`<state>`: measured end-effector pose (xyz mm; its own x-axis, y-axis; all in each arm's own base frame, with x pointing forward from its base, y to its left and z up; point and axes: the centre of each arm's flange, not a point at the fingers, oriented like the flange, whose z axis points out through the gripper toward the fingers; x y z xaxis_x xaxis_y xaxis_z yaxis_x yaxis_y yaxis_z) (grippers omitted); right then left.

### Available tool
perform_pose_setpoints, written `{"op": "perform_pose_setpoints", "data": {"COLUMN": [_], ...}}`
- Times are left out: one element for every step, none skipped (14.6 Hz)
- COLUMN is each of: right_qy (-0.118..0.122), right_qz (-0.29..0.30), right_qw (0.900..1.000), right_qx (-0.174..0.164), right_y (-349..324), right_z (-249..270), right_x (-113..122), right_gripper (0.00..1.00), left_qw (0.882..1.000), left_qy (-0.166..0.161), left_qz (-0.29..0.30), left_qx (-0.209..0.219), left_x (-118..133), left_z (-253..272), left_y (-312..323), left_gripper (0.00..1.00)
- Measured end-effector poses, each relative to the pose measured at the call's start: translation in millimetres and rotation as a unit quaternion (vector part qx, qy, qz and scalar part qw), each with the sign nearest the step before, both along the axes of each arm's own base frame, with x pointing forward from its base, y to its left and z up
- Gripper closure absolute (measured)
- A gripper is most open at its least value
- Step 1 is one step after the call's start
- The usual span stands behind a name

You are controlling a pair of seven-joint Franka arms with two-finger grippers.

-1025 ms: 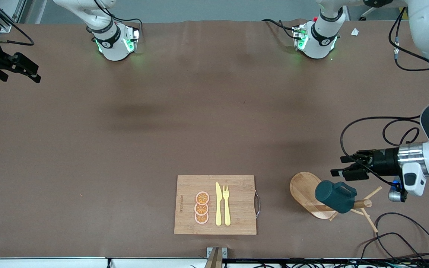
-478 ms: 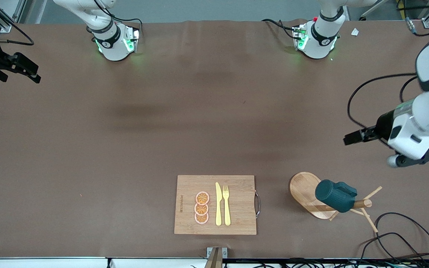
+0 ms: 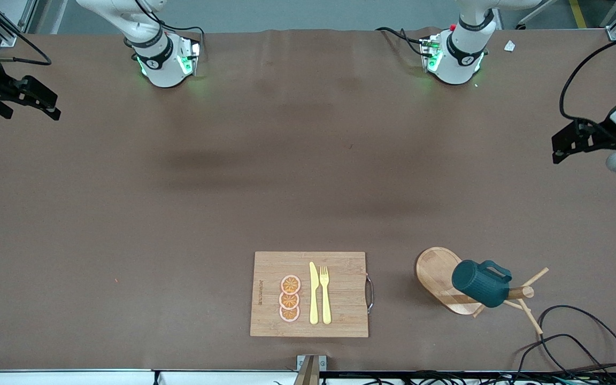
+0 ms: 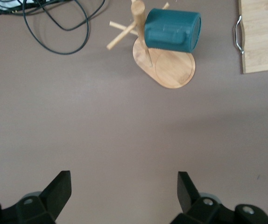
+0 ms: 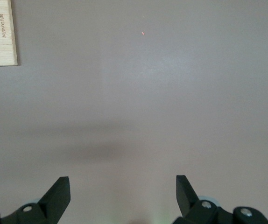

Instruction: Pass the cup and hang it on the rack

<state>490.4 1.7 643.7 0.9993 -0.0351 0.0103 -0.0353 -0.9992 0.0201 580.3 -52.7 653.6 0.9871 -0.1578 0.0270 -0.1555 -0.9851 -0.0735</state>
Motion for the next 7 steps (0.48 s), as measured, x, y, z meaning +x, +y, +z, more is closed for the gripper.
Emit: {"op": "perform_pose_setpoints", "data": {"right_qy": [0.0, 0.0, 0.0, 0.0, 0.0, 0.0, 0.0], "right_qz": [0.0, 0.0, 0.0, 0.0, 0.0, 0.001, 0.001], "right_qw": [1.0, 1.0, 1.0, 1.0, 1.0, 1.0, 1.0], "right_qx": [0.0, 0.0, 0.0, 0.0, 0.0, 0.0, 0.0], "right_y": [0.0, 0.0, -0.1, -0.2, -0.3, -0.4, -0.4], "right_z": [0.2, 0.3, 0.3, 0.4, 0.2, -0.1, -0.5], "right_x": [0.4, 0.8, 1.3, 1.7, 2.1, 2.3, 2.6], "right_gripper": [0.0, 0.0, 0.0, 0.0, 0.0, 0.0, 0.0], "left_qw": [1.0, 1.0, 0.999, 0.998, 0.997, 0.997, 0.997], "left_qy": [0.006, 0.012, 0.018, 0.021, 0.023, 0.024, 0.024], "left_qz": [0.004, 0.013, 0.022, 0.026, 0.027, 0.027, 0.028], "left_qx": [-0.009, -0.026, -0.046, -0.057, -0.062, -0.063, -0.063], "left_x": [-7.8, -15.2, -21.7, -27.3, -32.5, -37.9, -43.2], "left_z": [-2.2, -4.9, -7.7, -9.6, -10.5, -11.5, -12.8], "left_y": [1.5, 3.6, 6.2, 8.1, 8.0, 5.3, 1.5], "left_gripper": [0.0, 0.0, 0.0, 0.0, 0.0, 0.0, 0.0]}}
